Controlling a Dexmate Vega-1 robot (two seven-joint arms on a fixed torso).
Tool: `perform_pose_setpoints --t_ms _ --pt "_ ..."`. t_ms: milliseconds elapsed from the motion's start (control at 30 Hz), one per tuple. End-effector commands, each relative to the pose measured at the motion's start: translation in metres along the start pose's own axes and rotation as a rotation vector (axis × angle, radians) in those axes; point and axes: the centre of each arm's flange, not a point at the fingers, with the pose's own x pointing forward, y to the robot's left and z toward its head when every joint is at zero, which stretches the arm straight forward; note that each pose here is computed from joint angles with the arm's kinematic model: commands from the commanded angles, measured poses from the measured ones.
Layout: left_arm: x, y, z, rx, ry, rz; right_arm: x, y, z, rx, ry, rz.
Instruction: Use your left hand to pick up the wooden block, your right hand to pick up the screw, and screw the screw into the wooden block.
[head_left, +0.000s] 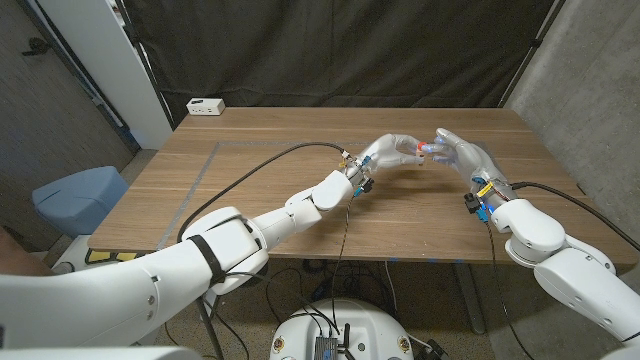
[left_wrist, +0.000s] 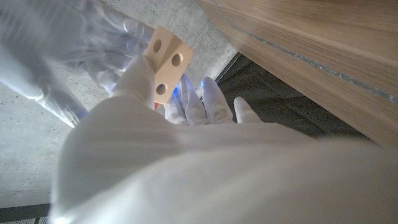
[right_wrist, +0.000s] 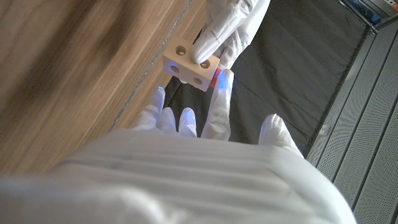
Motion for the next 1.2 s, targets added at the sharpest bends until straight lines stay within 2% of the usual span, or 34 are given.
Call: perform_pose_setpoints --t_ms 33,400,700,1200 --pt "0.000 -0.001 -0.001 -0.001 0.004 0.003 -0.005 -0.007 0.000 -0.005 0.001 -0.027" --pt "0.000 -0.001 0.000 0.000 0.003 0.004 -0.007 -0.015 0.005 -0.015 -0.004 -0.058" --pt "-0.001 -0.001 0.001 0.003 0.000 0.002 -0.003 -0.017 0.003 -0.007 -0.003 -0.067" --pt "0.001 0.000 0.001 0.005 -0.003 -0.003 0.004 -0.015 -0.002 -0.008 0.000 -0.025"
